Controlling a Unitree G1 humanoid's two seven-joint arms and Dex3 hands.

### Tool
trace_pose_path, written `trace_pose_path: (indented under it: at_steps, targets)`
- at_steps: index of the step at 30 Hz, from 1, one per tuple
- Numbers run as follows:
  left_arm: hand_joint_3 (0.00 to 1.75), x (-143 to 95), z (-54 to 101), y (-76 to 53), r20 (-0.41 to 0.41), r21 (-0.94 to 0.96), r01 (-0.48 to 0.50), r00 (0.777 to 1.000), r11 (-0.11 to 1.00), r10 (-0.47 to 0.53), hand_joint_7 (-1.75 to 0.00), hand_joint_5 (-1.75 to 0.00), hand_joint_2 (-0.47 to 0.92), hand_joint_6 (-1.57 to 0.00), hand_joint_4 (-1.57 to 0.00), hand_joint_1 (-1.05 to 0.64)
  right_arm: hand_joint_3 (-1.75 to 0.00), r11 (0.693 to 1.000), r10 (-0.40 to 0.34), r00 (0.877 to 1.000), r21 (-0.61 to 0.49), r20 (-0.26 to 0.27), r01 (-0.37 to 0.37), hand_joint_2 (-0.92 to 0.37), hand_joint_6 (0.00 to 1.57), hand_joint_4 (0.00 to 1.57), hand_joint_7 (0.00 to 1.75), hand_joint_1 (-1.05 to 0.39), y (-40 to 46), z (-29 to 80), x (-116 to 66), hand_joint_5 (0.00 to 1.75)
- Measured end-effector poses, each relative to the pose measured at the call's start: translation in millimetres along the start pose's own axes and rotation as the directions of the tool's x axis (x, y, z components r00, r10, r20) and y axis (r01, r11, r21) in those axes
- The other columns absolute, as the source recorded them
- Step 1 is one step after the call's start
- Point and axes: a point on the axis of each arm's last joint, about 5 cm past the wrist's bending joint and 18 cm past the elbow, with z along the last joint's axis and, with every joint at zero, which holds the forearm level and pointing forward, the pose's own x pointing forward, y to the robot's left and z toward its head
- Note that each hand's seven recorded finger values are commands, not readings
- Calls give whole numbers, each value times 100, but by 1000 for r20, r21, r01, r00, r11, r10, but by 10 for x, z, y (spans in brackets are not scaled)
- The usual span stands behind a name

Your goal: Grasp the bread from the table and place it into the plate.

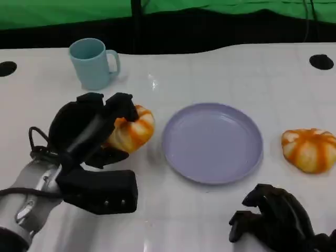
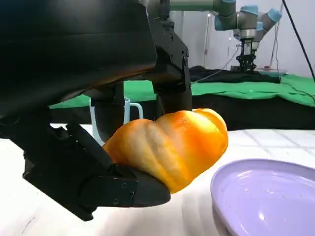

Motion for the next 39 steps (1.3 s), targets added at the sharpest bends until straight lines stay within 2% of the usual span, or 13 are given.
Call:
trace_pose_path:
  at_steps: [1, 2, 4, 8, 13, 16, 19, 22, 23, 27, 32, 37, 39]
  targets:
    - [61, 15, 9, -9, 4, -3, 0, 1000, 1000, 0, -90, -171, 71, -86, -78, -30, 0, 1000, -1, 1000, 0, 0, 1, -71, 157, 157, 37, -105, -2, 0, -4, 73]
    - [59, 45, 32, -23, 9, -11, -1, 1000, 1000, 2, -79, -170, 73, -90, -79, -30, 0, 1000, -2, 1000, 0, 1, 2, -71, 157, 157, 37, -105, -3, 2, -6, 73]
    - [69, 120, 89, -44, 27, -25, -10, 1000, 1000, 11, -147, -174, 66, -68, -80, -29, 0, 1000, 0, 1000, 1, 1, 0, -71, 157, 157, 37, -105, 0, 7, -3, 72]
    - [76, 234, 235, -128, 88, -74, -39, 995, 996, 45, -173, -175, 61, -58, -81, -29, 0, 1000, -2, 1000, 1, 2, 2, -71, 157, 157, 39, -104, -10, 14, -10, 74]
    - [77, 353, 377, -201, 134, -105, -8, 991, 994, 22, -166, -175, 59, -60, -81, -30, 0, 1000, -1, 1000, -6, -3, 1, -70, 157, 157, 40, -104, -18, 21, -17, 77]
    - [77, 429, 436, -209, 143, -121, -3, 990, 993, 21, -151, -175, 60, -68, -82, -29, 0, 1000, 0, 1000, -10, -5, 0, -70, 157, 157, 39, -104, -16, 24, -21, 77]
    - [82, 479, 482, -240, 147, -136, 11, 989, 991, 9, -161, -175, 59, -67, -84, -27, -1, 1000, 0, 1000, -14, -7, 0, -72, 157, 157, 41, -104, -15, 22, -30, 78]
    - [87, 537, 542, -271, 165, -136, 35, 986, 990, -12, -138, -175, 58, -74, -86, -28, -1, 1000, 0, 1000, -22, -12, 0, -72, 157, 157, 42, -104, -8, 22, -31, 78]
    - [89, 555, 560, -270, 173, -136, 38, 985, 990, -14, -122, -175, 59, -80, -86, -30, -1, 1000, 2, 1000, -25, -13, -3, -72, 157, 157, 41, -103, -3, 22, -28, 78]
    - [91, 653, 663, -267, 207, -126, 52, 978, 991, -25, -126, -175, 57, -81, -87, -31, -1, 1000, 5, 1000, -27, -14, -5, -73, 157, 156, 40, -103, 2, 19, -36, 77]
    - [92, 733, 784, -301, 237, -119, 84, 970, 989, -54, -99, -175, 58, -86, -89, -30, -1, 999, 9, 1000, -31, -13, -9, -74, 157, 157, 38, -103, 6, 14, -47, 76]
    - [92, 796, 844, -309, 244, -110, 105, 967, 988, -75, -93, -175, 59, -87, -90, -30, -1, 999, 10, 1000, -35, -10, -11, -74, 157, 157, 37, -103, 12, 13, -59, 76]
    - [88, 813, 859, -312, 244, -101, 113, 966, 988, -85, -79, -175, 62, -89, -91, -28, -1, 999, 10, 1000, -36, -9, -10, -74, 157, 157, 38, -103, 14, 13, -64, 75]
